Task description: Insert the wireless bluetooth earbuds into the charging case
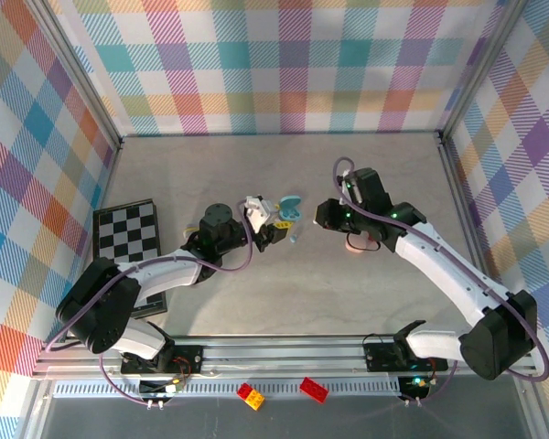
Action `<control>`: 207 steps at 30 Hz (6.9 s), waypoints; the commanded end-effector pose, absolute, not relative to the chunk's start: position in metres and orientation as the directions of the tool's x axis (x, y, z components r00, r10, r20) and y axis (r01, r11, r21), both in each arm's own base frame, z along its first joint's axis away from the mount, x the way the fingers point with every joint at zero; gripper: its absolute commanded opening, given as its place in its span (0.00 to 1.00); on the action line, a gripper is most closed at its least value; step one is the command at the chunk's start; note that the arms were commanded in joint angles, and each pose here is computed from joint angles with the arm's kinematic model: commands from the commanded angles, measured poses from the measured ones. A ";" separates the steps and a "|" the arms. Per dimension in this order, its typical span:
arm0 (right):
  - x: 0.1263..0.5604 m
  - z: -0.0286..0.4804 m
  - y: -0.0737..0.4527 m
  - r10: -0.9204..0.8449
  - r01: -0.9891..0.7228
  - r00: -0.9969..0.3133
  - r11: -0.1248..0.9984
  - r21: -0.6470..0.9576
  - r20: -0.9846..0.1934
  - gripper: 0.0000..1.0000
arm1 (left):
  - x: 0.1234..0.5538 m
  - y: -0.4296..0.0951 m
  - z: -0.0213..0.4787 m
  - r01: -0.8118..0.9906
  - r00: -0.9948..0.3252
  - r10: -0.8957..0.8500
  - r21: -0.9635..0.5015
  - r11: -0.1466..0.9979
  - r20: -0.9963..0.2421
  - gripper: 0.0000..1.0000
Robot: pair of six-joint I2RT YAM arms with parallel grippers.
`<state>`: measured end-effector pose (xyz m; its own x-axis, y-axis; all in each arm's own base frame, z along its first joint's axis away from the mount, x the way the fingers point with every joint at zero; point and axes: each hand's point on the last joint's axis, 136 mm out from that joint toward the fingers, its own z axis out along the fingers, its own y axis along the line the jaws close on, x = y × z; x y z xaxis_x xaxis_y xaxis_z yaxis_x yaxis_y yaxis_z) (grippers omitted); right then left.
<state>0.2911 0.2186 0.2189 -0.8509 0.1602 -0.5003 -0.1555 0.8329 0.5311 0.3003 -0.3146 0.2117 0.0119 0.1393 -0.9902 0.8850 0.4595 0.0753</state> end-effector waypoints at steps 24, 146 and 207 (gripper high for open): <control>0.300 0.250 0.286 0.011 -0.360 -0.818 0.770 0.526 -0.575 0.18 | 0.299 -0.330 0.216 0.884 0.093 0.202 0.174 0.434 -0.975 0.36; 0.302 0.031 0.297 -0.335 -0.404 -0.913 0.672 0.621 -0.231 0.38 | 0.300 -0.234 0.276 0.784 0.007 -0.066 -0.036 0.620 -0.998 0.37; 0.300 0.187 0.239 -0.275 -0.522 -0.735 0.813 0.259 -0.619 0.20 | 0.304 -0.261 0.244 0.795 0.027 0.083 0.072 0.602 -0.996 0.35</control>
<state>0.3059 0.2460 0.1622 -0.7515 -0.2717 -0.6012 -0.5303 0.7909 0.3054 0.3015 -0.2521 0.2319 -0.0324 0.0648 -0.9974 0.7938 0.6080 0.0137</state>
